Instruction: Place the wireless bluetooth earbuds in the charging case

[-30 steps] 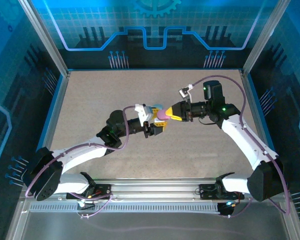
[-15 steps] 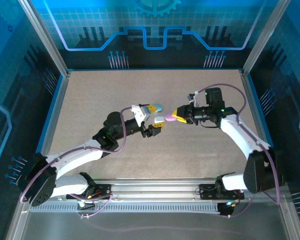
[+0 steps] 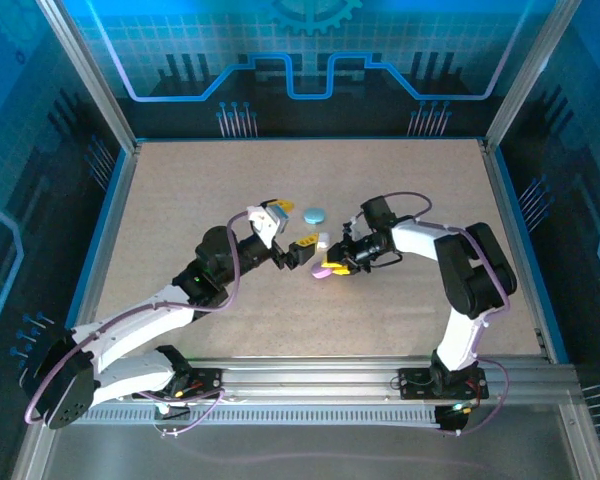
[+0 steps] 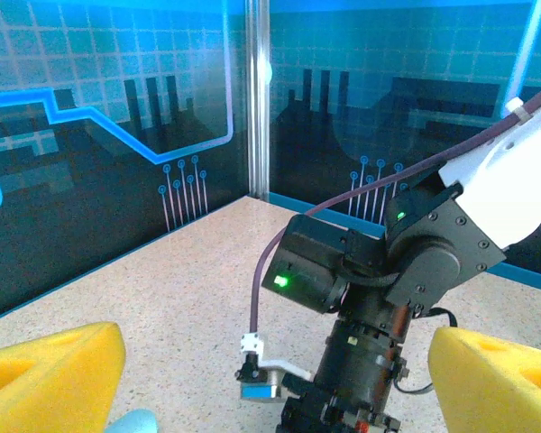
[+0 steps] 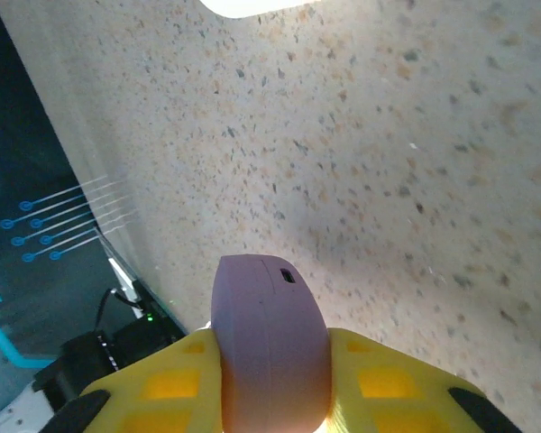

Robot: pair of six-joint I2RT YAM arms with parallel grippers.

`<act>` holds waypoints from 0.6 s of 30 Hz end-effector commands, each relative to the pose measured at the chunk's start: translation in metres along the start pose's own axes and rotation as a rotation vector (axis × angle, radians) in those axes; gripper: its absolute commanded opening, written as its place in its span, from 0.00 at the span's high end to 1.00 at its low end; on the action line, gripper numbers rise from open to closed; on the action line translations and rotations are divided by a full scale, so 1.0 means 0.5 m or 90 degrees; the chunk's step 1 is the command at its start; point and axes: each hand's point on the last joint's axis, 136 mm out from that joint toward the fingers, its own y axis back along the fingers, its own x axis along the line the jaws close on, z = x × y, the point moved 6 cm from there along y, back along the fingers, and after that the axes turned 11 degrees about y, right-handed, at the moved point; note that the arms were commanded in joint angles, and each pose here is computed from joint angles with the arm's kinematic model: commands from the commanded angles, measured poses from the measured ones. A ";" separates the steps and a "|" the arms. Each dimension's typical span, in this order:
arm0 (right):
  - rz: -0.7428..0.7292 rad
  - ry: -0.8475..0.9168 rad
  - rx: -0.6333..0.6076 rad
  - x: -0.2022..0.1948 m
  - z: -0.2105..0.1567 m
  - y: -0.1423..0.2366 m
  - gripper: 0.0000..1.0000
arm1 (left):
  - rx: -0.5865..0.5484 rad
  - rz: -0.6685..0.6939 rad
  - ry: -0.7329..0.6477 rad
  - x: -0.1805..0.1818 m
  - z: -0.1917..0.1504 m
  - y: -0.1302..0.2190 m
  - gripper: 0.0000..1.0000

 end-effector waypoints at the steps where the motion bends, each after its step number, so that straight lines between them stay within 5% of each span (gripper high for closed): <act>1: -0.018 0.026 0.006 -0.001 0.010 -0.021 0.80 | 0.003 0.028 -0.005 0.011 -0.005 0.010 0.10; 9: -0.119 0.026 0.028 -0.027 -0.018 -0.013 0.62 | 0.002 0.046 -0.004 0.018 -0.005 0.012 0.07; 18: -0.200 0.064 -0.033 0.010 -0.015 0.077 0.41 | -0.001 0.070 -0.004 0.029 -0.008 0.015 0.03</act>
